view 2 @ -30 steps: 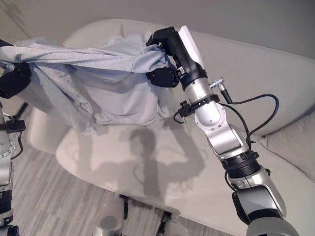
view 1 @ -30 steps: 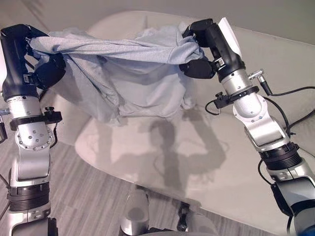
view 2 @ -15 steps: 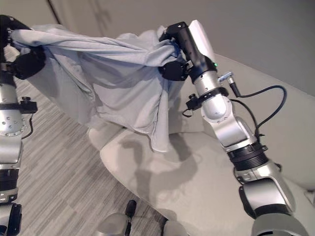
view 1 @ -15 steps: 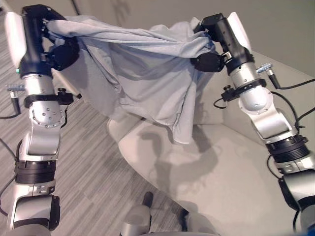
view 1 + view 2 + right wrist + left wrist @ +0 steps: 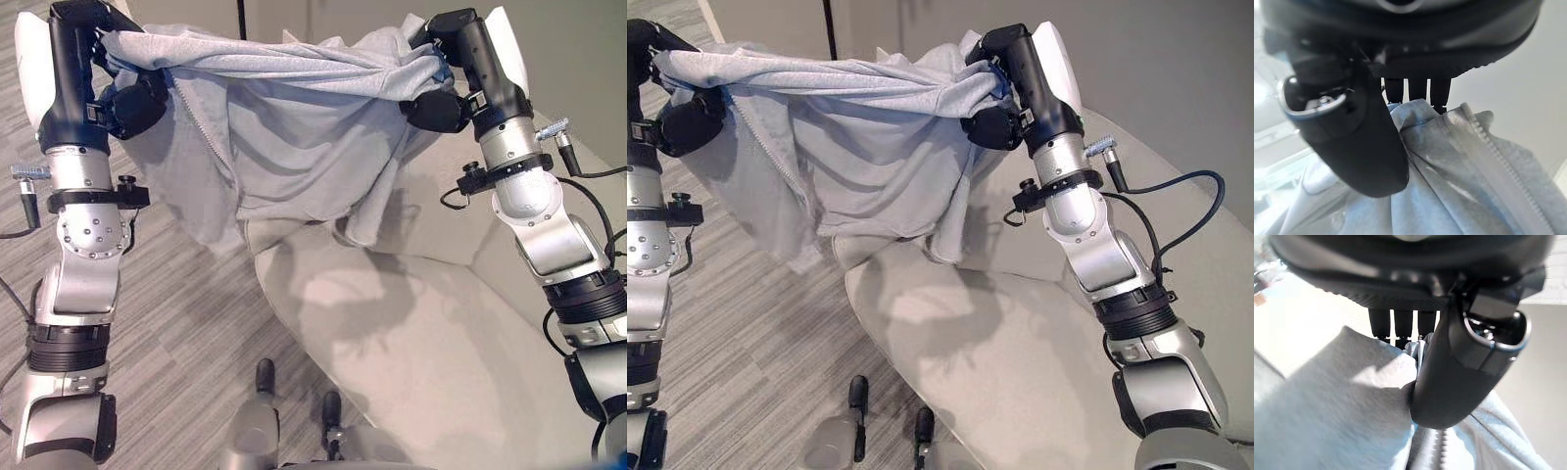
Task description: Hang the clothes on the sofa on the clothes rack.
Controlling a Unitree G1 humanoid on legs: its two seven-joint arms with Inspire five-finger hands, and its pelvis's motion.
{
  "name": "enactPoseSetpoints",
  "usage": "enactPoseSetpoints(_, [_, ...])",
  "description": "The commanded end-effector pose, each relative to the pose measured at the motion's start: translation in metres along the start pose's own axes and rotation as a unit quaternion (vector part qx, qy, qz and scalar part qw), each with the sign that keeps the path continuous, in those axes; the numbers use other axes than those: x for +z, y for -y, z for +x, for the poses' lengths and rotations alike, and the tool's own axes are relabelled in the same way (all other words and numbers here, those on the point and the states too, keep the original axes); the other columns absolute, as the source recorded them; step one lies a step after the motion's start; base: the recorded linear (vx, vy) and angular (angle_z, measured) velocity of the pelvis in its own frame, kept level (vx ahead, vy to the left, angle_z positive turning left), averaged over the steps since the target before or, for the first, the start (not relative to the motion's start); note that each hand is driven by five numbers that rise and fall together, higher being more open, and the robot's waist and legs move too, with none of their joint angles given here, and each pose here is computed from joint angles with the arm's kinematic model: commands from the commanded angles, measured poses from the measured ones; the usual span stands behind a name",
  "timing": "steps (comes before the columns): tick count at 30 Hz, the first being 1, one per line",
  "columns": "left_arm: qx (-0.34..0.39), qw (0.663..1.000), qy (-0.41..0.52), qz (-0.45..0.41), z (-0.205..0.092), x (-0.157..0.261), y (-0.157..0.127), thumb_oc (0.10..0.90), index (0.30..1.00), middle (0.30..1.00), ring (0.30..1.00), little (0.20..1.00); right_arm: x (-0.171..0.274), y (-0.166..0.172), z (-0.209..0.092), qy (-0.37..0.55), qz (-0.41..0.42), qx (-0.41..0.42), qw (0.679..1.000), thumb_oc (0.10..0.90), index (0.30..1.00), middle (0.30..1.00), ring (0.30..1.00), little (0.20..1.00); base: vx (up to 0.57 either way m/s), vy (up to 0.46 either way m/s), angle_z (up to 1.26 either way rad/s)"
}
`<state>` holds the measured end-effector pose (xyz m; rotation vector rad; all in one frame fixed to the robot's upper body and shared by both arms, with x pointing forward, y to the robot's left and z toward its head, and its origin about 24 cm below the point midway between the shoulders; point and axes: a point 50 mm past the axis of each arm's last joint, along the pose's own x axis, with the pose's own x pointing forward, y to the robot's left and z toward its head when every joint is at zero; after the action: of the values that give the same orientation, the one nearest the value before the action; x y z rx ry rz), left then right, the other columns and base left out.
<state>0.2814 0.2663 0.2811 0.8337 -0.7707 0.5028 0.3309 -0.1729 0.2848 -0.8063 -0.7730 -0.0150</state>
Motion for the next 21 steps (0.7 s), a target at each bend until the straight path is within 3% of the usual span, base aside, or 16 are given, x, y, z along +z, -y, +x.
enactPoseSetpoints(1, [0.104, 0.995, 0.006, -0.002, 0.015, -0.001, -0.033, 0.4, 0.3, 0.3, 0.3, 0.3, -0.015, 0.077, -0.001, -0.033, -0.099, -0.139, 0.985, 0.4, 0.3, 0.3, 0.3, 0.3, 0.07, 0.598, 0.32])
enactPoseSetpoints(10, [0.087, 0.995, 0.032, -0.023, 0.01, 0.01, -0.027, 0.4, 0.3, 0.3, 0.3, 0.3, -0.009, 0.079, -0.005, -0.02, -0.078, -0.151, 0.985, 0.4, 0.3, 0.3, 0.3, 0.3, 0.08, 0.389, -0.26])
enactPoseSetpoints(12, [0.077, 0.997, 0.002, -0.003, -0.003, -0.004, -0.03, 0.4, 0.3, 0.3, 0.3, 0.3, -0.017, 0.064, -0.012, -0.034, -0.064, -0.128, 0.989, 0.4, 0.3, 0.3, 0.3, 0.3, 0.15, 0.161, -0.23])
enactPoseSetpoints(14, [0.087, 0.996, -0.005, 0.003, -0.002, -0.007, -0.034, 0.4, 0.3, 0.3, 0.3, 0.3, -0.026, 0.077, -0.018, -0.054, -0.082, -0.143, 0.985, 0.4, 0.3, 0.3, 0.3, 0.3, 0.14, 0.047, -0.18])
enactPoseSetpoints(21, [0.093, 0.995, -0.003, -0.03, -0.005, -0.003, -0.029, 0.4, 0.3, 0.3, 0.3, 0.3, -0.013, 0.071, -0.003, -0.025, -0.061, -0.132, 0.989, 0.4, 0.3, 0.3, 0.3, 0.3, 0.13, -0.02, 0.23])
